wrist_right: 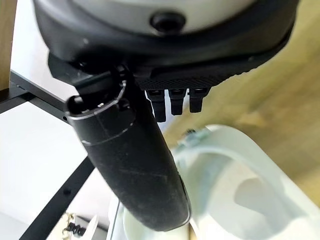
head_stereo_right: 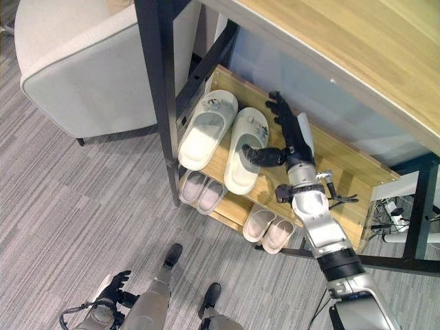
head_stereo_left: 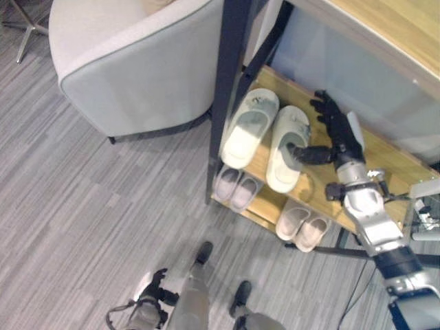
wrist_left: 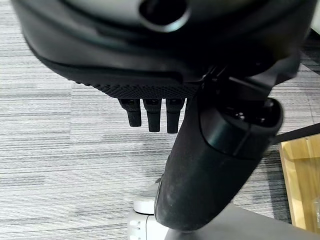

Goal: Arrange the slippers neatly on the shoe rack.

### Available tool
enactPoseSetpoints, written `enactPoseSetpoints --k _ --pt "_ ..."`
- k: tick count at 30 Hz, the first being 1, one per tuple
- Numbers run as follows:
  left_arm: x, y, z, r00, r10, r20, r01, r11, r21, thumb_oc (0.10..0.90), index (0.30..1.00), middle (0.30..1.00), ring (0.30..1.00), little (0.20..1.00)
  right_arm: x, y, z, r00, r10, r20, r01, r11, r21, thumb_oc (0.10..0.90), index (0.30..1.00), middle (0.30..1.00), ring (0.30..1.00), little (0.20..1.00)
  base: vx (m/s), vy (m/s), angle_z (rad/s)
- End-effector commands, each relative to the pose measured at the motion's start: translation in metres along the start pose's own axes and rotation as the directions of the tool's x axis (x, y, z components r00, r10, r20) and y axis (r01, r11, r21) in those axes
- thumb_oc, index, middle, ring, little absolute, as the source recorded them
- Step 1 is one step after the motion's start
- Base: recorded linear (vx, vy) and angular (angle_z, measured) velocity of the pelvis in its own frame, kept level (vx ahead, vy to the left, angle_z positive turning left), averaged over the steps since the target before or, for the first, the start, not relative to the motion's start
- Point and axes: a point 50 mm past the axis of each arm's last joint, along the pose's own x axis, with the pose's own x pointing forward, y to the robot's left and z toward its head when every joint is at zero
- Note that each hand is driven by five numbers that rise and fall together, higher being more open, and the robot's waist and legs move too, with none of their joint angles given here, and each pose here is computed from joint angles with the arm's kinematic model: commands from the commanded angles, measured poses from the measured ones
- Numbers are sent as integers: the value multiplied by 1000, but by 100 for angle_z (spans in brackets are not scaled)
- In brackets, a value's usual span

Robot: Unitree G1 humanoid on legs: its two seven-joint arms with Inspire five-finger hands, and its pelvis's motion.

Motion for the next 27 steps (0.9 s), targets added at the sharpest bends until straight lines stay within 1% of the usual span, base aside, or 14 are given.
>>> enactPoseSetpoints --k 1,3,4,5,9,11,15,20,22,27 --pt "-11 -28 -20 992 -107 -67 106 994 -19 800 900 900 900 900 1 -26 32 976 -102 193 82 991 107 800 900 900 900 900 0 0 0" --pt "-12 -30 -21 991 -117 -70 116 993 -18 800 900 900 900 900 -3 -27 29 975 -123 187 99 986 135 800 900 900 900 900 5 5 -2" --pt "-13 -31 -21 990 -122 -71 121 993 -14 800 900 900 900 900 -8 -30 24 971 -162 175 130 975 183 800 900 900 900 900 12 11 -5" --pt "-13 -31 -22 990 -121 -69 120 993 -10 800 900 900 900 900 -11 -32 21 969 -188 162 154 967 201 800 900 900 900 900 21 13 -4" --pt "-14 -32 -22 990 -120 -68 119 993 -15 800 900 900 900 900 -21 -42 8 957 -266 117 238 948 212 800 900 900 900 900 4 2 -1" --pt "-14 -33 -23 990 -124 -73 123 992 -15 800 900 900 900 900 -25 -41 2 955 -284 90 258 939 226 800 900 900 900 900 18 11 -5" --pt "-14 -33 -24 989 -122 -82 121 992 -23 800 900 900 900 900 -34 -29 -10 969 -246 33 226 932 284 800 900 900 900 900 0 0 0" --pt "-13 -33 -20 990 -125 -67 123 992 -36 800 900 900 900 900 -51 -4 -27 987 -151 -49 159 928 336 800 900 900 900 900 1 2 -1" --pt "-12 -33 -16 992 -123 -38 123 992 -20 800 900 900 900 900 -56 3 -33 987 -139 -82 160 910 383 800 900 900 900 900 5 15 -4" --pt "-11 -29 -7 994 -104 18 104 994 -20 800 900 900 900 900 -61 17 -41 988 -94 -122 138 894 426 800 900 900 900 900 1 2 -1"
